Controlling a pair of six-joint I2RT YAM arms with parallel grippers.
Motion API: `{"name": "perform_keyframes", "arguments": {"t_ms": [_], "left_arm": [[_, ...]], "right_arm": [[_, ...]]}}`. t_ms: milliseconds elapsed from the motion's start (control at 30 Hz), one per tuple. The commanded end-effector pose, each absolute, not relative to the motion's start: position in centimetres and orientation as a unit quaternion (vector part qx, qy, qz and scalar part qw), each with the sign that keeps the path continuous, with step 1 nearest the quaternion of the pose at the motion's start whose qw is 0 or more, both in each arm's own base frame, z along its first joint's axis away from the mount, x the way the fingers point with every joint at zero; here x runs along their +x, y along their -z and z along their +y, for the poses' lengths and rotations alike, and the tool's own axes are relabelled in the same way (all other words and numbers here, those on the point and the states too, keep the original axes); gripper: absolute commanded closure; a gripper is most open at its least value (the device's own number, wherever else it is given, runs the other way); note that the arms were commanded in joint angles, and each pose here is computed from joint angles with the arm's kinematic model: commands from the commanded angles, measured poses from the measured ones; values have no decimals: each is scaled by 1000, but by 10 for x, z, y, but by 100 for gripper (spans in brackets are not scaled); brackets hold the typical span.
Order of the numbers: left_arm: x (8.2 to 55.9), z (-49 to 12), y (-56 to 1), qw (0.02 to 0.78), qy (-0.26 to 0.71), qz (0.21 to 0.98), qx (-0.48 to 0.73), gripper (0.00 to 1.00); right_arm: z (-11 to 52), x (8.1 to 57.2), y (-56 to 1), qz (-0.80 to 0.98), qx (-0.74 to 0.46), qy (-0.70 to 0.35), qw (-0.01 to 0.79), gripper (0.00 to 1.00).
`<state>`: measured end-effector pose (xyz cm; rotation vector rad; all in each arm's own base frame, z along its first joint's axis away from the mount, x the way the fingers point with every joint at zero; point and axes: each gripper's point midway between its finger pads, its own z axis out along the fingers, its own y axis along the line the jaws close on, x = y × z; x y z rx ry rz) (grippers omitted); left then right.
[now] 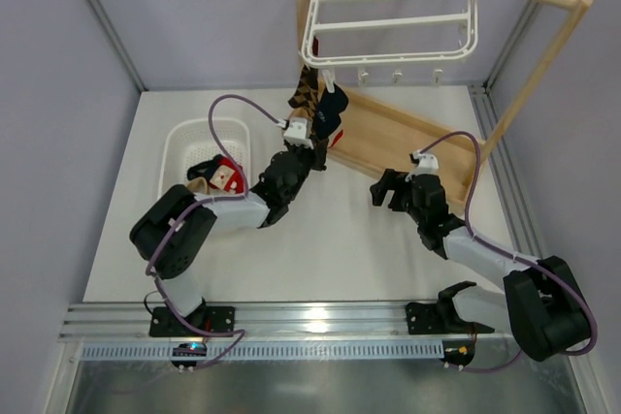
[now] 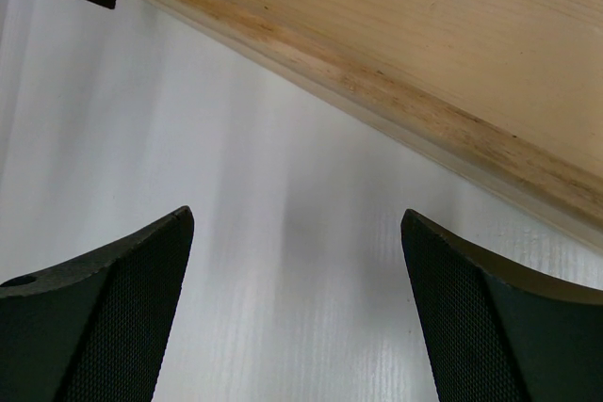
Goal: Remove the socks clipped to the hanger
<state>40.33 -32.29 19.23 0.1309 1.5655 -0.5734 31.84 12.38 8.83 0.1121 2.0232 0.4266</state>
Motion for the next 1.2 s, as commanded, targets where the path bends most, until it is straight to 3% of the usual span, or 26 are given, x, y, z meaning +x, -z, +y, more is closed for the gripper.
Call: {"name": "perform_keyframes", "arguments": {"t_ms": [0, 100, 500, 667, 933, 1167], "left_arm": [[407, -331, -228, 706, 282, 648, 47, 88], [404, -330, -229, 708, 283, 645, 48, 100], [347, -338, -229, 717, 236, 649, 95, 100], [316, -339, -230, 711, 229, 656, 111, 100], [294, -318, -245, 689, 238, 678, 89, 100], [277, -307, -258, 671, 270, 686, 83, 100]], "right_arm": [[129, 334, -114, 815, 43, -191, 545, 9], [129, 334, -115, 815, 43, -190, 545, 9], [120, 322, -139, 805, 33, -178, 565, 10], [127, 306, -197, 760, -2, -218, 612, 10], [145, 266, -342, 650, -89, -294, 695, 10], [186, 265, -413, 602, -167, -372, 687, 10]]}}
